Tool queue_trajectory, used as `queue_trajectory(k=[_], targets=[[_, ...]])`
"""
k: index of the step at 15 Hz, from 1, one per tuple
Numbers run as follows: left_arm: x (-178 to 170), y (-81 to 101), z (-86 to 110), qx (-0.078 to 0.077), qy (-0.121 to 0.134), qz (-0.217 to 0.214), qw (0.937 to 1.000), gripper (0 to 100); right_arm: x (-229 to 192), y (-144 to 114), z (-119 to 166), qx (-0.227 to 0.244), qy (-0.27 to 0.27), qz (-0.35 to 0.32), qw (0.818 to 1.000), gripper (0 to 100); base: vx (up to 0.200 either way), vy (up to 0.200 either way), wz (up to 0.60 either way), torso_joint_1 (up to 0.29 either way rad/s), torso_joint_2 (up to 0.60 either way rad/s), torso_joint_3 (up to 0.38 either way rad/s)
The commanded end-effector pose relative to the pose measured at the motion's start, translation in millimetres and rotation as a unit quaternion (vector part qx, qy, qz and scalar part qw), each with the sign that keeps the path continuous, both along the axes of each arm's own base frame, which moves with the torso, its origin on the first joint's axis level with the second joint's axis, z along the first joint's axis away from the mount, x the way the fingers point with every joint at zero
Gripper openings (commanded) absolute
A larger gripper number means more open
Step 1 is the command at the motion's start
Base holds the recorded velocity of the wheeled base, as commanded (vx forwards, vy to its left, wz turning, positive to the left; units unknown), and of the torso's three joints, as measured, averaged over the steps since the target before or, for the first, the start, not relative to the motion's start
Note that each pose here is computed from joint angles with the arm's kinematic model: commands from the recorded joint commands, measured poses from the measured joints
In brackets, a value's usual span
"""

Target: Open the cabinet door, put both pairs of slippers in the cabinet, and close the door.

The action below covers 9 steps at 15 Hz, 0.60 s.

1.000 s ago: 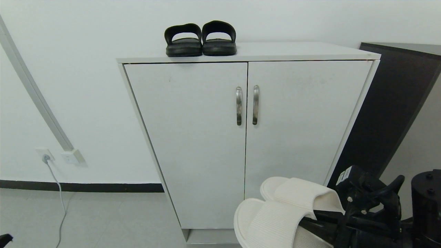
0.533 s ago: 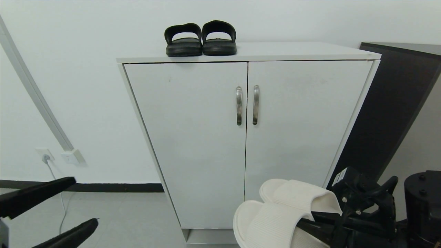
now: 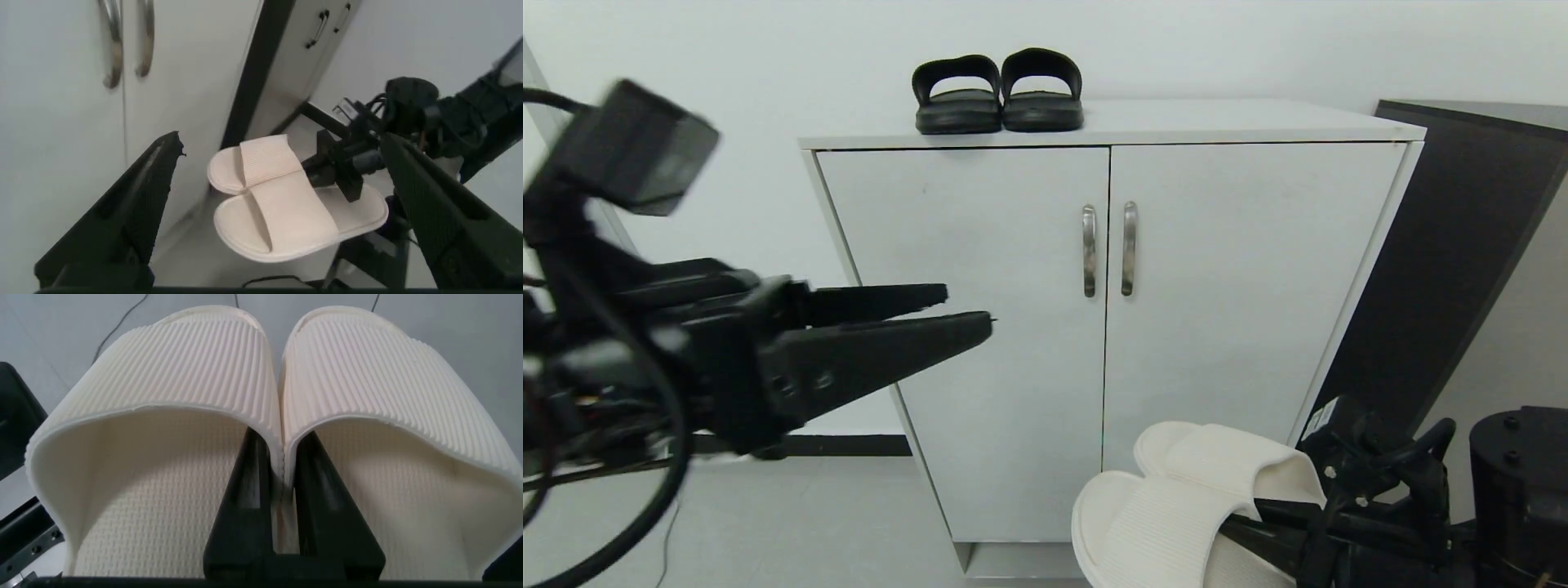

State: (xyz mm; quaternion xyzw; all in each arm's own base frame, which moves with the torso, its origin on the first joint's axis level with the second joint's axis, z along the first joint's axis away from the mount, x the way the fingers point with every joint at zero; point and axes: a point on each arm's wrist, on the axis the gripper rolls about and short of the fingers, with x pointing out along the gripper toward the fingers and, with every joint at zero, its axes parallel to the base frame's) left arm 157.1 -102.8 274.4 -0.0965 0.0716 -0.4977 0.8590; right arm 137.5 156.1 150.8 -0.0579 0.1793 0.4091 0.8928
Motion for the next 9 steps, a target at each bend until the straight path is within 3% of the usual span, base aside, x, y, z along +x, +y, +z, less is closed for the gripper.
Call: queue_trajectory(k=[1, 3, 5, 9], targets=[[30, -34.5, -12.4, 0.018, 0.033, -0.032, 0.9988, 100, -1, -1, 0, 0.000, 0.000, 0.000, 1.000, 0, 0.000, 0.000, 0.00, 0.000, 0.00, 0.000], [40, -46.1, -14.1, 0.021, 0.037, -0.044, 0.9981, 100, -1, 0, -2, -0.002, 0.002, 0.000, 1.000, 0, 0.000, 0.000, 0.00, 0.000, 0.00, 0.000], [54, -68.8, -12.0, 0.011, 0.024, -0.064, 0.9976, 100, -1, 0, -2, -0.003, 0.003, 0.000, 1.000, 0, 0.000, 0.000, 0.00, 0.000, 0.00, 0.000], [74, -106.3, -9.9, 0.001, 0.035, -0.090, 0.9953, 100, -1, -1, -3, -0.006, 0.004, 0.000, 1.000, 0, 0.000, 0.000, 0.00, 0.000, 0.00, 0.000]])
